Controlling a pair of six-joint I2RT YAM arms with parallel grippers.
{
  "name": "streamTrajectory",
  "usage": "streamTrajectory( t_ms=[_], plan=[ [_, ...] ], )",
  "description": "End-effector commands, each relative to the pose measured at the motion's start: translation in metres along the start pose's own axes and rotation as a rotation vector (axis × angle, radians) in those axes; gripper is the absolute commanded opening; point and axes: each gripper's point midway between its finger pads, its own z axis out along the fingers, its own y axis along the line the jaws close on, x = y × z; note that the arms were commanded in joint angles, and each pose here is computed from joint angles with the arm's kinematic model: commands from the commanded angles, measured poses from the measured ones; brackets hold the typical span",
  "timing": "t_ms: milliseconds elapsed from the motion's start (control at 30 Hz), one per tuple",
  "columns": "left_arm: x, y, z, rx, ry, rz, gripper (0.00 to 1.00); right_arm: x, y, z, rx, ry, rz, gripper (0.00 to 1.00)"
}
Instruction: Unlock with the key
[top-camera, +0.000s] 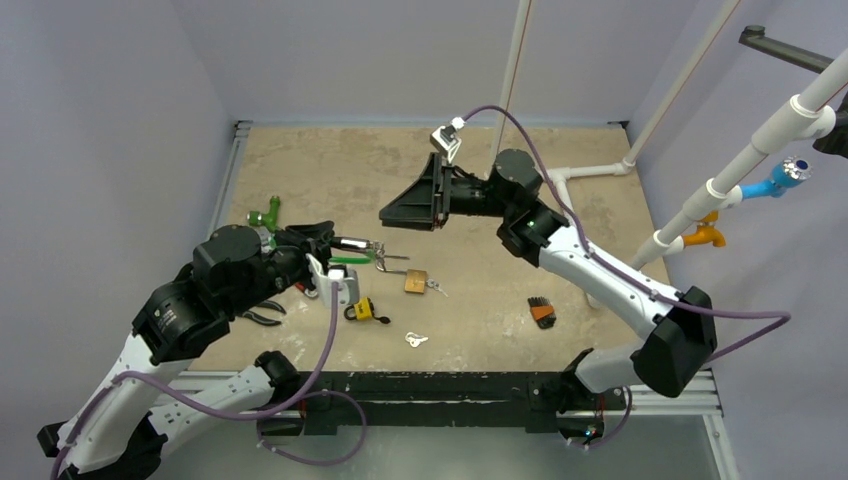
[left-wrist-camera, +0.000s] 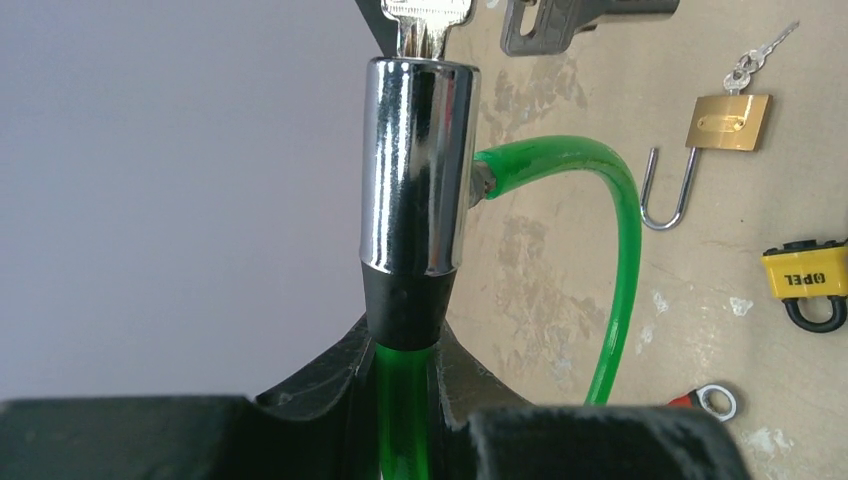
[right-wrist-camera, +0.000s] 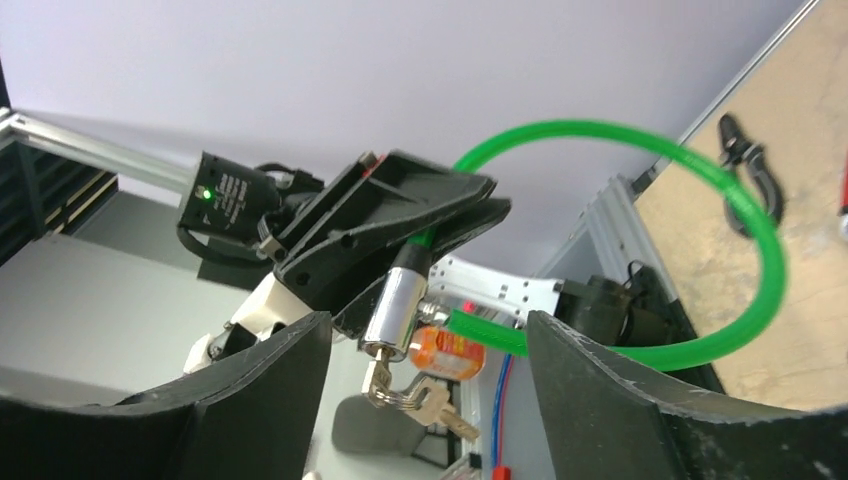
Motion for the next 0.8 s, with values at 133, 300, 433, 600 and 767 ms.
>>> streamTrajectory(
  t_ms=[133,300,433,600,767],
  plan=[
    [-0.043,0.038,-0.033,-0.097,-0.184,-0.164,0.0,-0.058,0.061,-0.06,0.042,-0.222,-0.372,0.81],
    [-0.071,0.041,-0.049,-0.032,-0.297,-0.462,0.0,-0.055,0.058,-0.084,0.131,-0.299,-0.725,0.83],
    [-0.083,0.041,-0.047,0.018,-0.343,-0.648,0.0,-0.021,0.057,-0.082,0.063,-0.25,-0.905,0.84],
    [-0.085,0.043,-0.038,0.062,-0.337,-0.747,0.0,0.024,0.061,-0.05,0.003,-0.086,-1.036,0.85],
    [-0.086,0.044,-0.034,0.069,-0.341,-0.755,0.0,0.039,0.078,-0.04,-0.087,-0.053,-1.07,0.87]
  ],
)
